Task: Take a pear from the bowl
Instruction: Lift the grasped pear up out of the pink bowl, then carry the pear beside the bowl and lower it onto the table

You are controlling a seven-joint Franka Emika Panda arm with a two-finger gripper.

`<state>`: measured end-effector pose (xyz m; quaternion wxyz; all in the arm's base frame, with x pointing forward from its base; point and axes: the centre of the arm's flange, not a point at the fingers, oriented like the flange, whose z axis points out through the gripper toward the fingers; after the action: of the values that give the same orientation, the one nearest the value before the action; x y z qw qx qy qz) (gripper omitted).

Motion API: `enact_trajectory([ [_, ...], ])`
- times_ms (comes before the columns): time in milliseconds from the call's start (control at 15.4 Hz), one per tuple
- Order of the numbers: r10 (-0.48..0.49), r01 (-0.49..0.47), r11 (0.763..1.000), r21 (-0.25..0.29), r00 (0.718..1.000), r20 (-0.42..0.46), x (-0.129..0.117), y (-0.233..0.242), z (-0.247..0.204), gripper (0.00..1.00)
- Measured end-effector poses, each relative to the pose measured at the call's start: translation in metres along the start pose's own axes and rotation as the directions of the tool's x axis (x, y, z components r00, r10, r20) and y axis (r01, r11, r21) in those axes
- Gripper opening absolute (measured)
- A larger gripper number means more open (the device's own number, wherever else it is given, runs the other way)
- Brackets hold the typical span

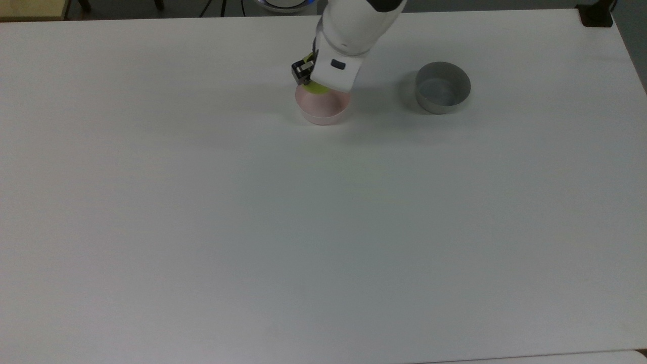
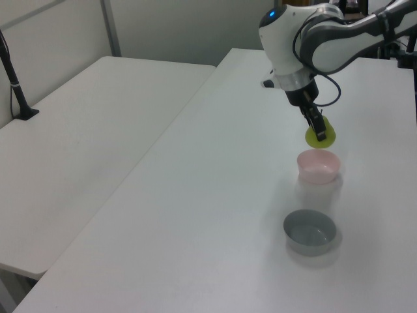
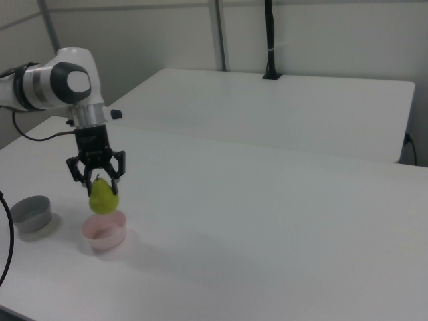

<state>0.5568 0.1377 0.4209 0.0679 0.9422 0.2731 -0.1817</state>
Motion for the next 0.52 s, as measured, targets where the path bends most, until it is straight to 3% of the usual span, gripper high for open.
enact_trajectory([
  [325,0.126,-0.124,0.992,0.031,0.989,-0.083,-0.034,0.105,-0.025,0.61],
  [520,0.214,-0.21,0.976,0.049,0.971,-0.103,-0.05,0.165,-0.015,0.61],
])
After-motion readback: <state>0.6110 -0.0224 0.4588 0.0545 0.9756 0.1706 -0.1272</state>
